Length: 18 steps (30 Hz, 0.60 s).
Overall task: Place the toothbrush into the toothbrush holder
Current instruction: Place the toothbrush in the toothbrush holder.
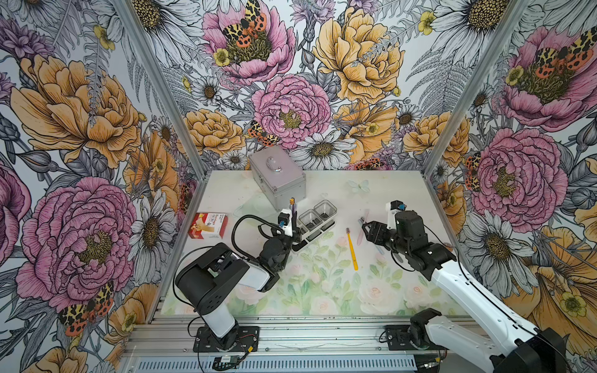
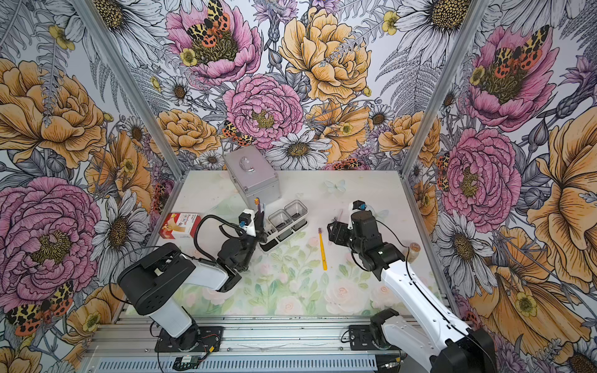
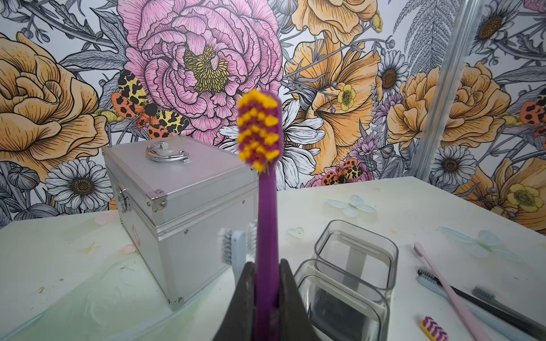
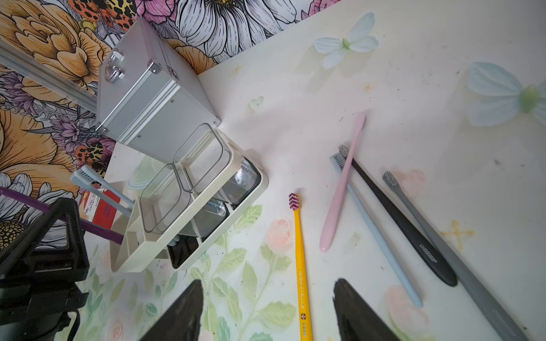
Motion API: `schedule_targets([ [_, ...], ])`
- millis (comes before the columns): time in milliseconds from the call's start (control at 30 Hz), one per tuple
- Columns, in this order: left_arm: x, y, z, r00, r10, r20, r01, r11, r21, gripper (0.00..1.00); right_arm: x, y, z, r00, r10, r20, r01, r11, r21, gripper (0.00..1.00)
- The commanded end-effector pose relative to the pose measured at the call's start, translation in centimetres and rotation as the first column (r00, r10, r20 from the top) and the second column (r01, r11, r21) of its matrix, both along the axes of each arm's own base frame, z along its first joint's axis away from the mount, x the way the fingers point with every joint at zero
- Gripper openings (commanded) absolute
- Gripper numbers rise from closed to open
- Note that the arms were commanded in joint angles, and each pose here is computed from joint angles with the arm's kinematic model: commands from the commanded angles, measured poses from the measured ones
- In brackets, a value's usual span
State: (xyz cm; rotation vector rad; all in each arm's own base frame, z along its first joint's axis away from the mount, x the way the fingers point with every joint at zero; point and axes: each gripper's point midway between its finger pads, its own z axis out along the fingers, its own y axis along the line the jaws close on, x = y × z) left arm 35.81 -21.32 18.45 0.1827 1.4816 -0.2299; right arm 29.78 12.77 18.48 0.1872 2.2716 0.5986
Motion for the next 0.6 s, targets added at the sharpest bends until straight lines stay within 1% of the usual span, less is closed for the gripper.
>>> schedule_targets([
  [0, -0.3, -0.36, 1.12, 0.999, -0.006, 0.048, 0.006, 1.0, 0.007, 0.04, 0.09, 0.0, 0.88, 1.0, 0.008, 0.024, -0.008, 1.0, 0.006, 0.71],
  [33, -0.35, -0.42, 1.26, 0.999, -0.006, 0.053, 0.005, 1.0, 0.011, 0.05, 0.07, -0.01, 0.81, 1.0, 0.008, 0.023, -0.008, 1.0, 0.004, 0.71],
  [67, -0.44, -0.45, 1.33, 0.998, -0.005, 0.056, 0.004, 1.0, 0.016, 0.08, 0.07, -0.02, 0.81, 1.0, 0.007, 0.023, -0.007, 1.0, 0.005, 0.71],
  [100, -0.5, -0.44, 1.33, 0.998, -0.003, 0.057, 0.001, 1.0, 0.023, 0.14, 0.11, -0.07, 0.76, 1.0, 0.006, 0.022, -0.006, 1.0, 0.003, 0.71],
  [133, -0.57, -0.49, 1.42, 0.998, -0.002, 0.06, 0.001, 1.0, 0.025, 0.15, 0.13, -0.04, 0.78, 1.0, 0.006, 0.022, -0.007, 1.0, 0.004, 0.71],
  [267, -0.65, -0.48, 1.43, 0.998, 0.001, 0.062, -0.003, 1.0, 0.027, 0.18, 0.24, 0.0, 0.84, 1.0, 0.008, 0.022, -0.009, 1.0, 0.001, 0.71],
  [367, -0.74, -0.43, 1.34, 0.998, 0.004, 0.065, -0.006, 1.0, 0.027, 0.24, 0.25, -0.02, 0.81, 1.0, 0.009, 0.021, -0.009, 1.0, 0.001, 0.71],
  [500, -0.76, -0.47, 1.3, 0.997, 0.011, 0.07, -0.014, 0.999, 0.038, 0.29, 0.16, -0.04, 0.65, 1.0, 0.011, 0.018, -0.011, 1.0, 0.001, 0.71],
  [567, -0.78, -0.6, 1.23, 0.998, 0.008, 0.069, -0.011, 0.999, 0.042, 0.29, 0.15, -0.07, 0.57, 1.0, 0.01, 0.016, -0.01, 1.0, 0.0, 0.71],
])
